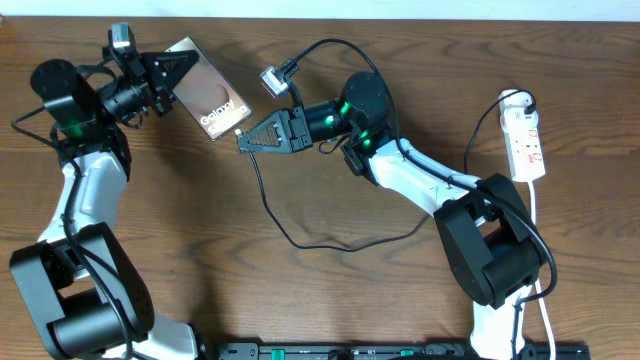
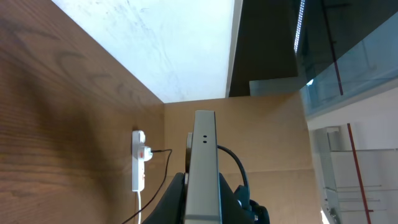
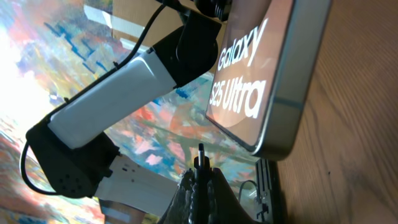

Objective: Plug charger to phone and switch on socket

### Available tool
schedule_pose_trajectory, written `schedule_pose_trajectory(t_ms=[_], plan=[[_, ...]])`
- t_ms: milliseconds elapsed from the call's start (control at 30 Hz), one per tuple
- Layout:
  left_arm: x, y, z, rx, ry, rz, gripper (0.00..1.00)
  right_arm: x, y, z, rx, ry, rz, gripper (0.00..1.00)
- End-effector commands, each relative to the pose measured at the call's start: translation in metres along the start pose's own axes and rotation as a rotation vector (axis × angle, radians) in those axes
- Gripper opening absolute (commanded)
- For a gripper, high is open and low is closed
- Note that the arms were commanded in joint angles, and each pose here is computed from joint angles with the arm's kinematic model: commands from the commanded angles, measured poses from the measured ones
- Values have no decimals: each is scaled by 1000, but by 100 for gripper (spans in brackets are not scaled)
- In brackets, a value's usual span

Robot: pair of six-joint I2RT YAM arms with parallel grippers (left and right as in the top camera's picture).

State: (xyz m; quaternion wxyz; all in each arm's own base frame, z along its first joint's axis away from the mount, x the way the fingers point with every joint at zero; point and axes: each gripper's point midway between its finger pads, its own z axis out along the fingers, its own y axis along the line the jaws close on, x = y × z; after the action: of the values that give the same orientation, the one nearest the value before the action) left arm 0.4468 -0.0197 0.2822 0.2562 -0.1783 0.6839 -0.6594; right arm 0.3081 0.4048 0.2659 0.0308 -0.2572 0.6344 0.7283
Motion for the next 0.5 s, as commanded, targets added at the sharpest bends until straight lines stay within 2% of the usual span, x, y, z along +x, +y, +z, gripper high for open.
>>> schedule_pose_trajectory(t_ms=[0,367,467], plan=[[2,-5,-1,8,17,10,7,5,4,4,-11,34,-73,1],[4,-6,-1,9,27,-2,8,15,-7,8,2,74,-77,1],[7,-6,-1,12,42,38,8,15,-6,8,-1,73,-87,1]])
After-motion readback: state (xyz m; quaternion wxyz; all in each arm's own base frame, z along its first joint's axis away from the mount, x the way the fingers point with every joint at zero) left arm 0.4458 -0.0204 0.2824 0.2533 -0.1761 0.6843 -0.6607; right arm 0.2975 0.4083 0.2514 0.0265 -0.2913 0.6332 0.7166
